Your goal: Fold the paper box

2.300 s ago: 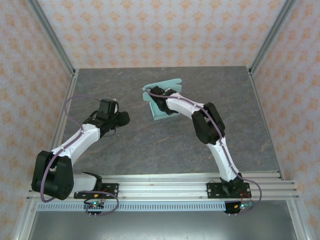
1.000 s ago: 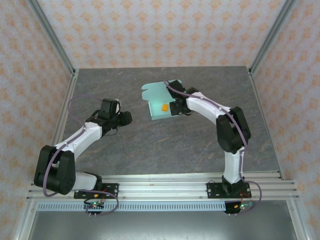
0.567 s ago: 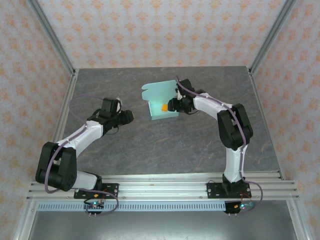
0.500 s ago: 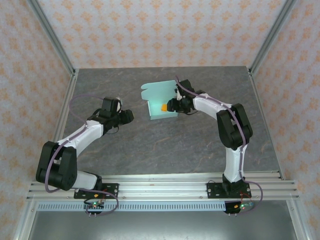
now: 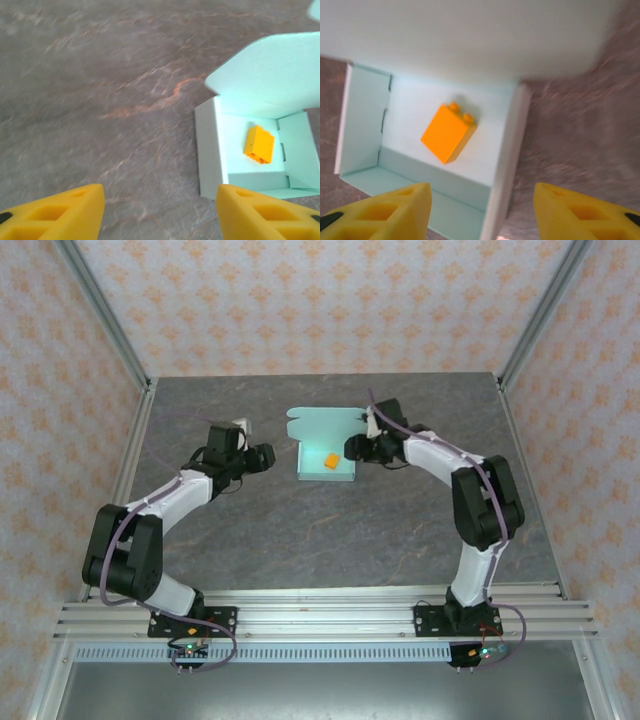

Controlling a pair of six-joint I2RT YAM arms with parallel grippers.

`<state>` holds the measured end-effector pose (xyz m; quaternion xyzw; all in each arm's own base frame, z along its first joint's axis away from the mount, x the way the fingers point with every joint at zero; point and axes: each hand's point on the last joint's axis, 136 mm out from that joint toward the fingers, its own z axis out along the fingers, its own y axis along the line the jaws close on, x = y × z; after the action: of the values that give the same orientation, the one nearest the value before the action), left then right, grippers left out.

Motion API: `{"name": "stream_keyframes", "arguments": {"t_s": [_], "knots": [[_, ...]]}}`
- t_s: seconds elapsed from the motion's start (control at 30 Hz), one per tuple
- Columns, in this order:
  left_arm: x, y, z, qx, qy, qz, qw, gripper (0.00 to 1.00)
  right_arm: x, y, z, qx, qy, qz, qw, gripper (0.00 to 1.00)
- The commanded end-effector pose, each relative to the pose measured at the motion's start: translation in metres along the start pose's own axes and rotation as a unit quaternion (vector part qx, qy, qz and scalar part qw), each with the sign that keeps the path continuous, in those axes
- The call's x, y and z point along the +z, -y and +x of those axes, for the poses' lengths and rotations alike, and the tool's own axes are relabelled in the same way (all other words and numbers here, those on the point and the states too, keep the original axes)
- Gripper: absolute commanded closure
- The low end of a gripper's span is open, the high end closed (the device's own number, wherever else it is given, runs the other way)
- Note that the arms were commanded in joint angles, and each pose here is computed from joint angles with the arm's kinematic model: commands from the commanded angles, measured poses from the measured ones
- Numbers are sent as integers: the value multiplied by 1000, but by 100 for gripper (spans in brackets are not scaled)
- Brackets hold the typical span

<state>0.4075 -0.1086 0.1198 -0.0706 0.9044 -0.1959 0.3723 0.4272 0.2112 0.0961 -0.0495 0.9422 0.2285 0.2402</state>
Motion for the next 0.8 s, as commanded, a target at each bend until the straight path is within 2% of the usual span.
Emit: {"name": "stream_keyframes", "arguments": {"t_s": [0.0,0.17,0.27,0.37,0.77], "knots": [[3,34,-42,90,60,76,991,36,-35,4,-48,-75,70,-8,995,43],[19,46,-50,177,39,100,978,35,-49,14,-65,-139,88,-35,986,42],[24,50,-56,201,48,122,971,33,-44,15,-69,-194,93,-52,975,42],[33,53,-58,224,32,136,964,33,-34,10,-71,-239,96,-77,963,43],[60,63,-66,236,9,176,956,33,-9,-6,-80,-283,97,-136,944,52]]}}
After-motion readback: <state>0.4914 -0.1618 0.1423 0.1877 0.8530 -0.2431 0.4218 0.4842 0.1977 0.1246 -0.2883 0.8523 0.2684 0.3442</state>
